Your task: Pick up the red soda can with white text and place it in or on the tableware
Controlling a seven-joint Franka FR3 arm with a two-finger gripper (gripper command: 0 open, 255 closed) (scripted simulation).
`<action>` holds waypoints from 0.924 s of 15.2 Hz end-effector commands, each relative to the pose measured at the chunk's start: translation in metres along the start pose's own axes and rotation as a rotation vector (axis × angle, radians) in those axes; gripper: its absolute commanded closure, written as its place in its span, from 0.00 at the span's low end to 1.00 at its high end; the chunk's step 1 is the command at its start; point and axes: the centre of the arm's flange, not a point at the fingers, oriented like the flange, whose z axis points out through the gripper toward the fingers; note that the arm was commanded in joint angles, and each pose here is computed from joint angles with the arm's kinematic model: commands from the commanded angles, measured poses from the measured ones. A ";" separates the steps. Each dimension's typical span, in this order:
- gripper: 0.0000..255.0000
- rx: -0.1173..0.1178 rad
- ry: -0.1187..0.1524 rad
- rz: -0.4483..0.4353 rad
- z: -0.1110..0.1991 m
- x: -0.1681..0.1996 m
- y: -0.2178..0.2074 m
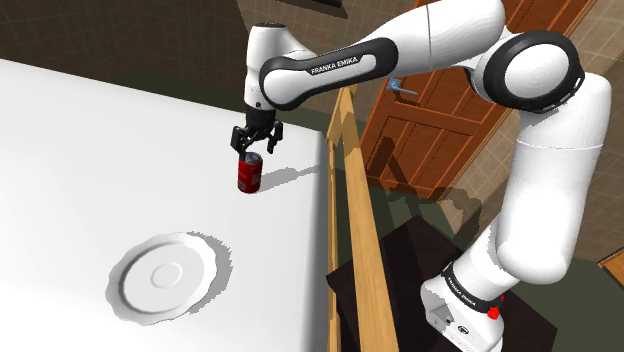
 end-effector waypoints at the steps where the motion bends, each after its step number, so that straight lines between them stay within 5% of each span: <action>1: 0.00 0.002 0.001 0.002 0.010 0.006 -0.005; 7: 0.00 0.002 0.001 0.002 0.045 0.006 -0.005; 14: 0.00 0.002 0.001 0.002 0.045 0.006 -0.005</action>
